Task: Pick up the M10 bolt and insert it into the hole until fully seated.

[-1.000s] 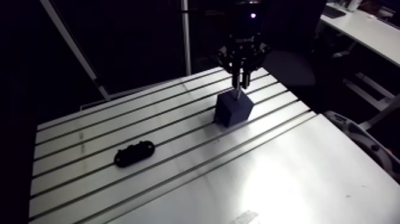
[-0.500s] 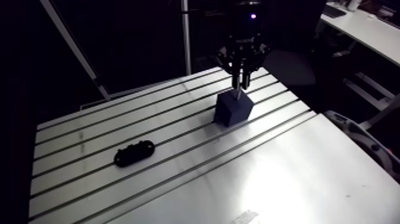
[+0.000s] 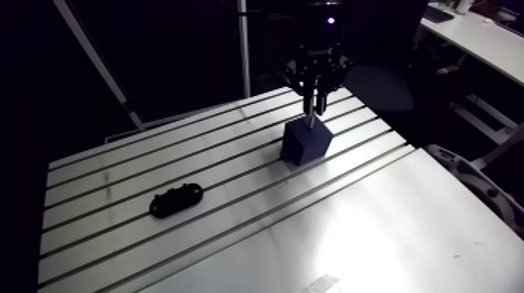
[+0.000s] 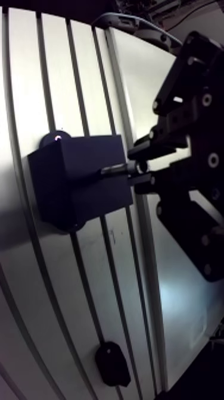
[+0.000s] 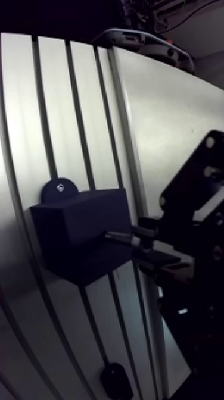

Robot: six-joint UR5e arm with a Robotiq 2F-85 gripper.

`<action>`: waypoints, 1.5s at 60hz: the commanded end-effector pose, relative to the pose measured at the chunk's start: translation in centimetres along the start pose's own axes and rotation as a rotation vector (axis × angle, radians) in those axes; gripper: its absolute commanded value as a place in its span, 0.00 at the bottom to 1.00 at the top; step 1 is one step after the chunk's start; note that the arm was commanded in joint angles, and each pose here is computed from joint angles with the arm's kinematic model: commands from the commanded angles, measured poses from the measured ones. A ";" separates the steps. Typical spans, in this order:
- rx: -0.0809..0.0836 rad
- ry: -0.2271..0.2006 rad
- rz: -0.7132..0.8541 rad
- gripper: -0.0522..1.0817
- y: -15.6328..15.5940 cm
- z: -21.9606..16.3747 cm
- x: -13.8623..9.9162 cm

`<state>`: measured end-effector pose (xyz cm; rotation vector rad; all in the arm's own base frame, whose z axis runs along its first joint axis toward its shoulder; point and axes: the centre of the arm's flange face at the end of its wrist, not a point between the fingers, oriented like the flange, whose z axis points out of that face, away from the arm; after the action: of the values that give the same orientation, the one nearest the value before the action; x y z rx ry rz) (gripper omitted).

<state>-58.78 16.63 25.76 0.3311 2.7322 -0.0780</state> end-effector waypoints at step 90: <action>0.004 -0.021 -0.002 1.00 0.0 1.4 0.3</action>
<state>-58.65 16.57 24.65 0.3273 2.7159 -0.0852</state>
